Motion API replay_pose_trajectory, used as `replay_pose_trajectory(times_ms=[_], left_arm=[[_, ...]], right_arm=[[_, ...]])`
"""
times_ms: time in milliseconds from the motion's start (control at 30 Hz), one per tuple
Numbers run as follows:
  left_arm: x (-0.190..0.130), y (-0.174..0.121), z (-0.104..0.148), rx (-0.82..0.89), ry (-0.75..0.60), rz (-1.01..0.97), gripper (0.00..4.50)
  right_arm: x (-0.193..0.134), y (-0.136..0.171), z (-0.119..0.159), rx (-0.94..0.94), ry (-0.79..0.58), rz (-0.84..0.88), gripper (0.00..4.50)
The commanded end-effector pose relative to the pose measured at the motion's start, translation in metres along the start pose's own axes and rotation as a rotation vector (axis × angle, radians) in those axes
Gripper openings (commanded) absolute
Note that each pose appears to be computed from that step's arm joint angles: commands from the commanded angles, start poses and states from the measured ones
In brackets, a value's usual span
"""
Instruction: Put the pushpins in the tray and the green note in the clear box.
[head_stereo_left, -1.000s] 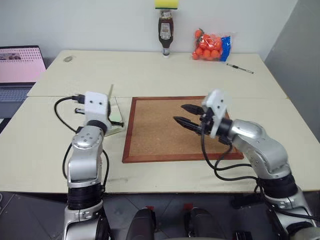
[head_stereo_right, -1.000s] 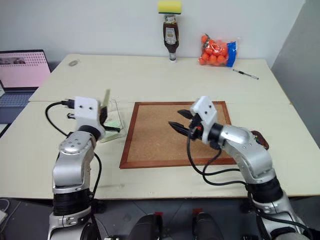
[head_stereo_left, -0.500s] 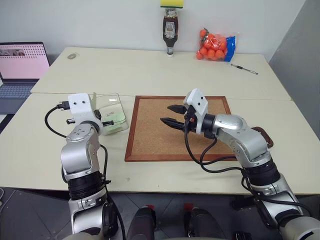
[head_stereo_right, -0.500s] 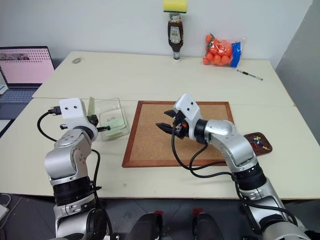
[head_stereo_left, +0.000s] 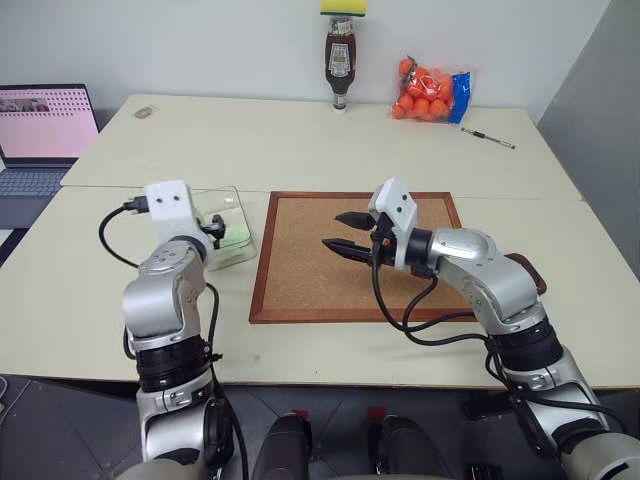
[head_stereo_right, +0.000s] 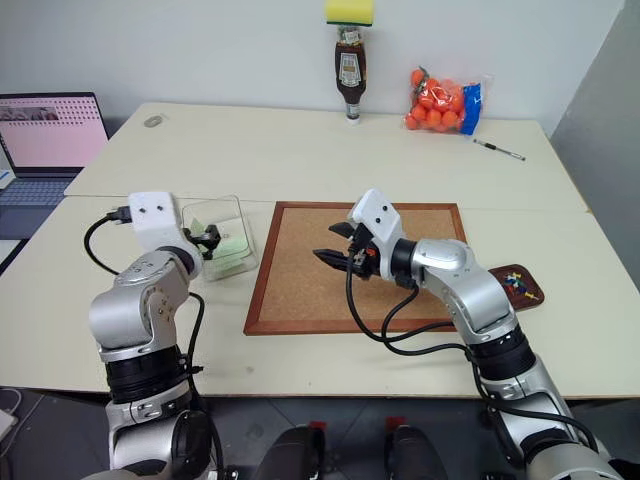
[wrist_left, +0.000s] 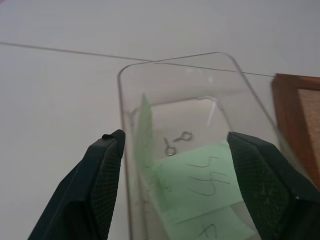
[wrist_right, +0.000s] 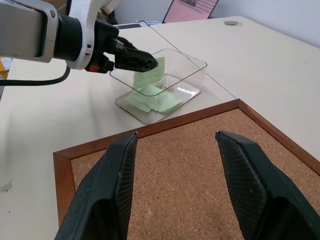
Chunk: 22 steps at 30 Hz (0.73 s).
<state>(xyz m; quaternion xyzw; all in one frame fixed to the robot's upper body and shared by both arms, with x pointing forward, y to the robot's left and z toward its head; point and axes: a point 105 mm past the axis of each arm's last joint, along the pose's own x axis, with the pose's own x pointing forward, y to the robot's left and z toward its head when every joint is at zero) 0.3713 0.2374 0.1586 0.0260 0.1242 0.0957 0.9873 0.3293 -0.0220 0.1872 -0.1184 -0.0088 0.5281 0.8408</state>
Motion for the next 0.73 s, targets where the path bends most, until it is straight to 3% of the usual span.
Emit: replay_pose_trajectory(times_ms=[33,267,400,567,733], left_arm=[[-0.008,-0.009,0.019,0.073,-0.088,-0.043,3.42],[-0.017,-0.017,0.036,0.171,-0.219,-0.059,3.42],[-0.025,-0.049,0.028,0.280,-0.228,-0.244,3.42],[-0.049,-0.094,0.009,0.276,-0.285,-0.531,3.42],[-0.053,-0.111,-0.009,0.250,-0.289,-0.637,3.42]], right_arm=[[-0.005,-0.001,0.022,-0.051,-0.065,-0.015,2.62],[-0.015,0.000,0.023,-0.014,-0.108,-0.041,2.62],[-0.034,-0.004,0.014,0.014,-0.128,-0.131,2.62],[-0.079,-0.025,-0.019,0.047,-0.126,-0.482,2.62],[-0.096,-0.027,-0.045,0.071,-0.091,-0.635,2.62]])
